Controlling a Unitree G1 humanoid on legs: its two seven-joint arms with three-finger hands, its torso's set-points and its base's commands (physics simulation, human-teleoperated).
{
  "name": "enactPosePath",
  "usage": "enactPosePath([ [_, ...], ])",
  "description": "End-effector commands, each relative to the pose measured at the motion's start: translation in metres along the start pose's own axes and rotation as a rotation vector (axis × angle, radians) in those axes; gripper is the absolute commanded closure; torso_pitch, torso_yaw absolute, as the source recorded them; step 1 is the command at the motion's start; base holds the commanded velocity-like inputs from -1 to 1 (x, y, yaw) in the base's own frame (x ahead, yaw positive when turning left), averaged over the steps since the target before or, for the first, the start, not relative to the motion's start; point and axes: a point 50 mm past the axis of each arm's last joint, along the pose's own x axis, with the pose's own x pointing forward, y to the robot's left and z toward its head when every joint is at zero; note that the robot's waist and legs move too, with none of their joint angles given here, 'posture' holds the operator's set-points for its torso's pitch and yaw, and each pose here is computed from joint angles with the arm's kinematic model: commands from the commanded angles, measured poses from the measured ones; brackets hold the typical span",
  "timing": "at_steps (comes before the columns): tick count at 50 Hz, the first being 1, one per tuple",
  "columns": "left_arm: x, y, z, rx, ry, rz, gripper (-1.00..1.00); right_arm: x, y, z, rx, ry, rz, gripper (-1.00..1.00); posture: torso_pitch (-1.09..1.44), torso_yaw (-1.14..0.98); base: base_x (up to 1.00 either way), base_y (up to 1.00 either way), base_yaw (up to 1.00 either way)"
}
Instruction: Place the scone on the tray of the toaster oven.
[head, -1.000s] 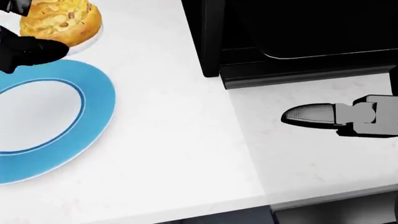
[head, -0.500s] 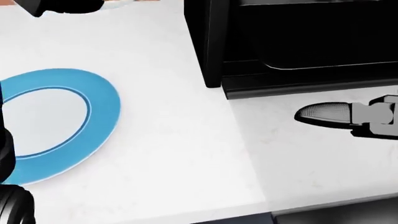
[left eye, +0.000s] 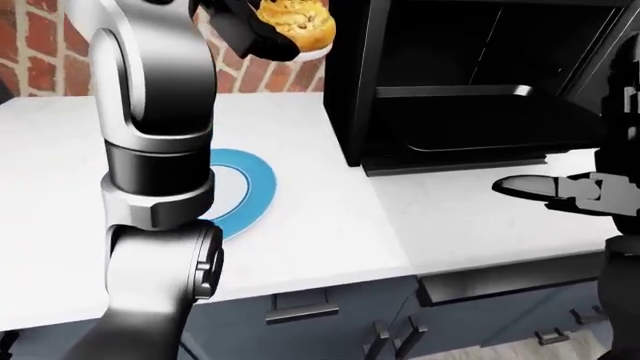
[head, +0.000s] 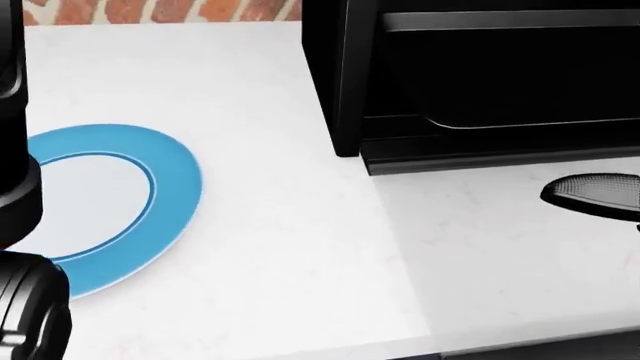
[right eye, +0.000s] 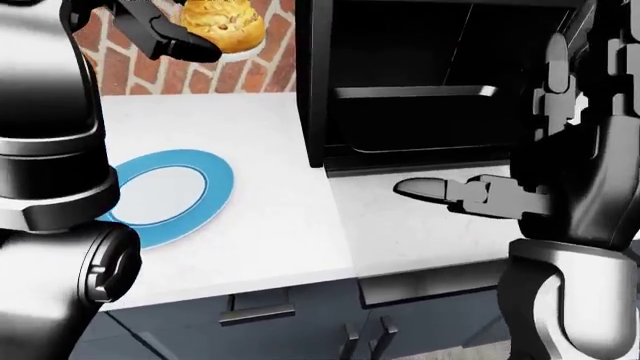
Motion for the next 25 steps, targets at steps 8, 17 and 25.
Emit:
enactPosePath([
  [8, -0.013, -0.001, 0.019, 0.023, -0.072, 0.031, 1.0, 0.002, -0.001, 0.009, -0.005, -0.055, -0.002, -1.0, -0.21, -0.07, 0.0, 0.0, 0.0],
  [17, -0.024, -0.016, 0.026, 0.029, -0.089, 0.004, 1.0, 0.002, 0.001, 0.004, -0.003, -0.049, -0.001, -1.0, -0.21, -0.12, 0.0, 0.0, 0.0],
  [25, -0.019, -0.029, 0.031, 0.033, -0.111, -0.042, 1.0, 0.001, -0.002, 0.004, -0.005, -0.047, -0.012, -1.0, -0.21, -0.16, 0.0, 0.0, 0.0],
])
